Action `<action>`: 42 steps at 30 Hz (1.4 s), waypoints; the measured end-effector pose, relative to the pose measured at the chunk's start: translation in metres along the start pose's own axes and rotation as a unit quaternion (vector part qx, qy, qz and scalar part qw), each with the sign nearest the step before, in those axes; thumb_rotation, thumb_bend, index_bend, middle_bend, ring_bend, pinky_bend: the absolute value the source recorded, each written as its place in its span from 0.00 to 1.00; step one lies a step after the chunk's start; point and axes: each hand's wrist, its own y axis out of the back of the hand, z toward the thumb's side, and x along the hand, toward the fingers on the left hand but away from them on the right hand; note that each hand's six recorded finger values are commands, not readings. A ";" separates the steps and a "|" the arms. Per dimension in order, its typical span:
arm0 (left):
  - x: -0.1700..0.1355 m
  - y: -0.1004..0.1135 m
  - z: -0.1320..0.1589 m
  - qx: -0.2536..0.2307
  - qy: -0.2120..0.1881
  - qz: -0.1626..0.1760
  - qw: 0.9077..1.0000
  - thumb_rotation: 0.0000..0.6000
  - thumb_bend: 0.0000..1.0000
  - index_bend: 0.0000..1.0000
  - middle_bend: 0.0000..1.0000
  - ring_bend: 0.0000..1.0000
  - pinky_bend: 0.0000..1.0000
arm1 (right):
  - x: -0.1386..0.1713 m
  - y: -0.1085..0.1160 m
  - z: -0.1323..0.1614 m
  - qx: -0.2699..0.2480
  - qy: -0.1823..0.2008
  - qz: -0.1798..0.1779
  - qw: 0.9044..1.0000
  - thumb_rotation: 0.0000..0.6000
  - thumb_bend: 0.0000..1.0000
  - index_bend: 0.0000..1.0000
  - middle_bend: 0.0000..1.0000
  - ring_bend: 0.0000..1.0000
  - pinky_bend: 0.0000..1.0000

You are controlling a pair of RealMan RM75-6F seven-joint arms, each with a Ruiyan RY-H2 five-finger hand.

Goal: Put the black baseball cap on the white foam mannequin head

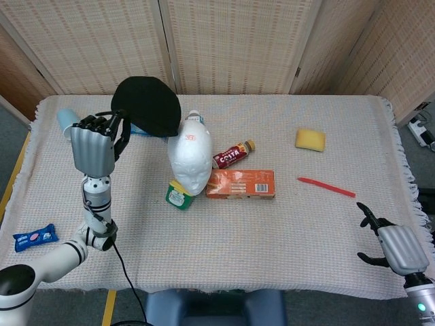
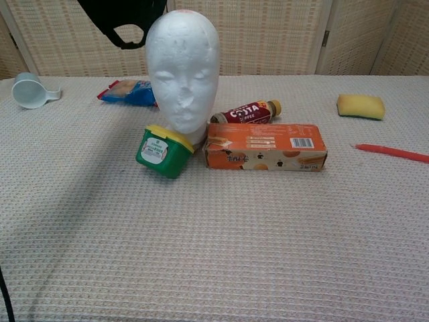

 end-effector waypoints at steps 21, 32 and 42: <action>0.033 -0.025 0.097 -0.043 -0.029 0.002 0.999 1.00 0.67 0.76 1.00 1.00 1.00 | 0.000 0.008 -0.008 -0.013 -0.003 0.006 1.000 1.00 0.02 0.00 0.36 0.37 0.61; -0.007 -0.017 0.068 -0.031 -0.019 -0.011 0.999 1.00 0.67 0.77 1.00 1.00 1.00 | 0.001 0.011 -0.006 -0.016 0.002 0.002 1.000 1.00 0.02 0.00 0.36 0.37 0.61; -0.056 -0.021 0.043 -0.015 -0.014 -0.065 0.998 1.00 0.67 0.77 1.00 1.00 1.00 | 0.013 0.021 0.002 -0.024 0.020 -0.018 0.999 1.00 0.02 0.00 0.36 0.37 0.61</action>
